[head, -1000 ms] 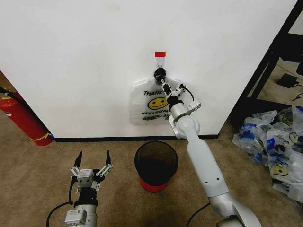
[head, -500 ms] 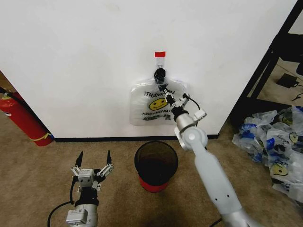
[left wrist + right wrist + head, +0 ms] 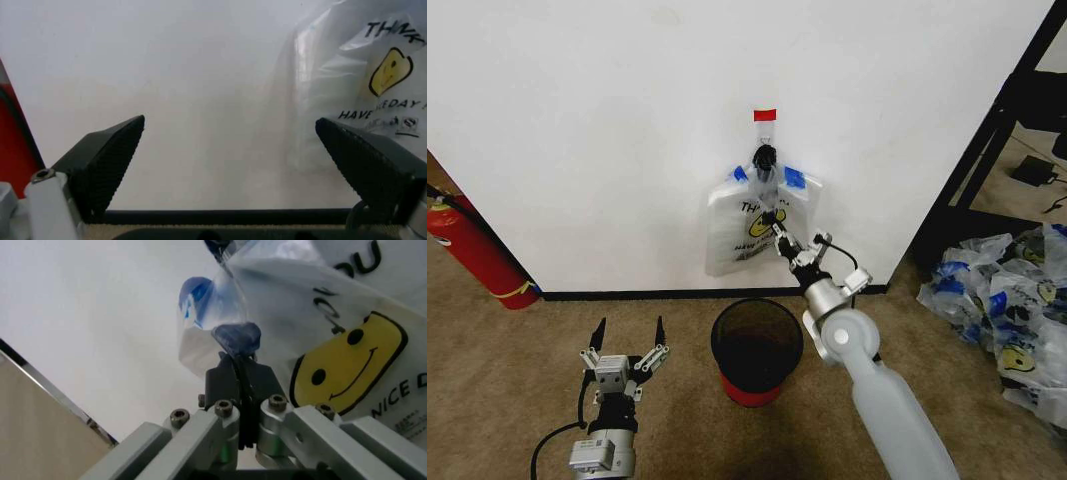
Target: Pick up the garbage bag from the wall and place it over the trash bin.
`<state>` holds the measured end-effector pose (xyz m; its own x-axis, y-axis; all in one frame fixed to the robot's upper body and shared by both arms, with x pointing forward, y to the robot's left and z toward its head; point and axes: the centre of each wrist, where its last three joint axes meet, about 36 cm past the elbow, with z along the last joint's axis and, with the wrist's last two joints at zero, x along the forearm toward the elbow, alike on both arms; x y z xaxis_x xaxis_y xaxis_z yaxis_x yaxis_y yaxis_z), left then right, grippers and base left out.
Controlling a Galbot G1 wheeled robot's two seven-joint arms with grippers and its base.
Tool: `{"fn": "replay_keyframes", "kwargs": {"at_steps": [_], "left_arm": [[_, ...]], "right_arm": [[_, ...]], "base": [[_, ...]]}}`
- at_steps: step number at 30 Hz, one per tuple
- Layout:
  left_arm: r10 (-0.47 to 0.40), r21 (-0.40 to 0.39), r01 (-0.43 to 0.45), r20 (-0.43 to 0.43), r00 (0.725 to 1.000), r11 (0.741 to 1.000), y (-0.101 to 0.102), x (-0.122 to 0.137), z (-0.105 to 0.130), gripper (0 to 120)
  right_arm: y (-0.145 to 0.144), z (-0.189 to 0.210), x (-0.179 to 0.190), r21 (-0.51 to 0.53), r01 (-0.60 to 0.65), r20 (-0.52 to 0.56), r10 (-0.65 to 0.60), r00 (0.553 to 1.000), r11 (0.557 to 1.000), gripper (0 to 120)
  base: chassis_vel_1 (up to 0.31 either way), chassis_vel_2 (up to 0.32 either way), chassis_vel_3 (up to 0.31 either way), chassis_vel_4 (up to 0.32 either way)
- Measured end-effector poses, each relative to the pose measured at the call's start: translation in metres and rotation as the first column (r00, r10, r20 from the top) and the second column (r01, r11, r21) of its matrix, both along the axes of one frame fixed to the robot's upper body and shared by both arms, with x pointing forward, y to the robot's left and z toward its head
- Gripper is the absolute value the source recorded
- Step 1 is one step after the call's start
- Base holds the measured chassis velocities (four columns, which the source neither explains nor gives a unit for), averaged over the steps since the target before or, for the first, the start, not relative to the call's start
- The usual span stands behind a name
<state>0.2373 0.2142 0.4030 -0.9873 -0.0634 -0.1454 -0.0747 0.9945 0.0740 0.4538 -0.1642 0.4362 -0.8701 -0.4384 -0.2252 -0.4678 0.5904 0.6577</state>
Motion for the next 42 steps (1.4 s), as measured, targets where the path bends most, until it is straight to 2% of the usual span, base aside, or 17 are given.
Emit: {"fn": "replay_keyframes", "kwargs": {"at_steps": [9,15,19,23,32,42], "left_arm": [[-0.017,-0.023,0.016,-0.006,1.0,1.0,0.005,0.009,-0.001,100],[-0.043,-0.021,0.043,-0.006,0.999,0.999,0.009,0.019,-0.006,100],[-0.049,-0.023,0.049,-0.008,0.999,0.999,0.009,0.023,-0.008,100],[-0.055,-0.027,0.055,-0.007,0.998,0.998,0.007,0.026,-0.009,100],[-0.059,-0.039,0.059,-0.001,0.998,0.997,0.009,0.029,-0.007,100],[-0.058,-0.043,0.059,0.007,0.998,0.997,0.011,0.028,-0.005,100]], "right_arm": [[-0.008,-0.006,-0.041,-0.147,0.001,0.083,0.011,0.996,0.989,0],[-0.014,-0.023,-0.077,-0.3,0.037,0.148,0.008,0.989,0.953,0],[-0.015,-0.026,-0.092,-0.364,0.052,0.195,0.021,0.981,0.93,0],[-0.017,-0.029,-0.104,-0.396,0.062,0.218,0.028,0.975,0.916,0],[-0.026,-0.05,-0.119,-0.443,0.071,0.198,0.02,0.98,0.894,0],[-0.043,-0.067,-0.142,-0.564,0.123,0.245,0.023,0.969,0.816,0]], "base": [[0.0,0.0,0.0,0.0],[0.0,0.0,0.0,0.0],[0.0,0.0,0.0,0.0],[0.0,0.0,0.0,0.0],[0.0,0.0,0.0,0.0],[0.0,0.0,0.0,0.0]]}}
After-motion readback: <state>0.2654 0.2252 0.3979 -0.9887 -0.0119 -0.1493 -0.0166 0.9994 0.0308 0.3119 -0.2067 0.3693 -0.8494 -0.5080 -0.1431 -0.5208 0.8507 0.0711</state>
